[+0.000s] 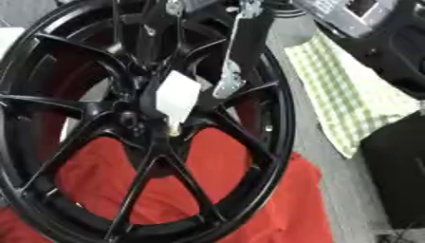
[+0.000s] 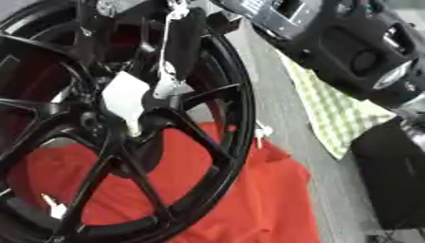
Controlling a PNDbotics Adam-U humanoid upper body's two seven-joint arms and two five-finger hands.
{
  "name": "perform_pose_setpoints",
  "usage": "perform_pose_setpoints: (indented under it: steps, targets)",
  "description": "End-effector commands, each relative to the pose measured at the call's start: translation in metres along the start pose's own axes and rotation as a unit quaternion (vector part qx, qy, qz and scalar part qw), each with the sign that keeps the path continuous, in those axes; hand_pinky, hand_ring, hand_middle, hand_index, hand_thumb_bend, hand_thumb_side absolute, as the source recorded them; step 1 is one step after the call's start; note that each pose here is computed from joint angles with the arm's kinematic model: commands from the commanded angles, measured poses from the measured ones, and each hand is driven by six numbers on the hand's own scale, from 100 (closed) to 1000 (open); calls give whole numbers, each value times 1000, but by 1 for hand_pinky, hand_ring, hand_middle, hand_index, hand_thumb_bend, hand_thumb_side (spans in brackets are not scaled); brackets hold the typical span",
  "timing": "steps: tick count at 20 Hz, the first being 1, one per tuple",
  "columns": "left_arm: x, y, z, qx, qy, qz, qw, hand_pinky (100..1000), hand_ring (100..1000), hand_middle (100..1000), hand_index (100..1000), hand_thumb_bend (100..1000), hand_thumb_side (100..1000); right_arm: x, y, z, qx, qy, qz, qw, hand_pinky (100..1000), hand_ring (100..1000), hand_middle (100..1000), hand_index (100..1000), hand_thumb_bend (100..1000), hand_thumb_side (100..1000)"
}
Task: Pull the pin out of the wheel hub.
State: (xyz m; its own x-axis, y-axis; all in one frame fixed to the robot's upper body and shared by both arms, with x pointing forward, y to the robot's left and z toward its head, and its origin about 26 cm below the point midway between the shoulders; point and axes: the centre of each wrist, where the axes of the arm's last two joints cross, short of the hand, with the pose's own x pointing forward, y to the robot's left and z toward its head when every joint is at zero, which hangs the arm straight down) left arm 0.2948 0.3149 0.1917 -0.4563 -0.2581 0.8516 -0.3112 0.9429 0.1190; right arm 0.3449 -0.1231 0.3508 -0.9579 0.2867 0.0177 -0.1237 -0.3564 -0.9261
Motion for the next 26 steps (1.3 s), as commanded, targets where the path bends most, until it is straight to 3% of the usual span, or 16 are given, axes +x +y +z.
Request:
perform_pose_setpoints:
  steps: [1, 26]
  targets:
    - [7, 0, -3, -4, -14, 0, 1000, 711, 691, 687, 736, 100, 862, 0, -5, 4, -3, 0, -1, 1000, 872, 810, 702, 795, 503, 259]
    - [8, -1, -4, -4, -14, 4, 1000, 713, 697, 689, 736, 100, 862, -5, 2, -1, 5, -6, -32, 999, 852, 769, 611, 684, 441, 167]
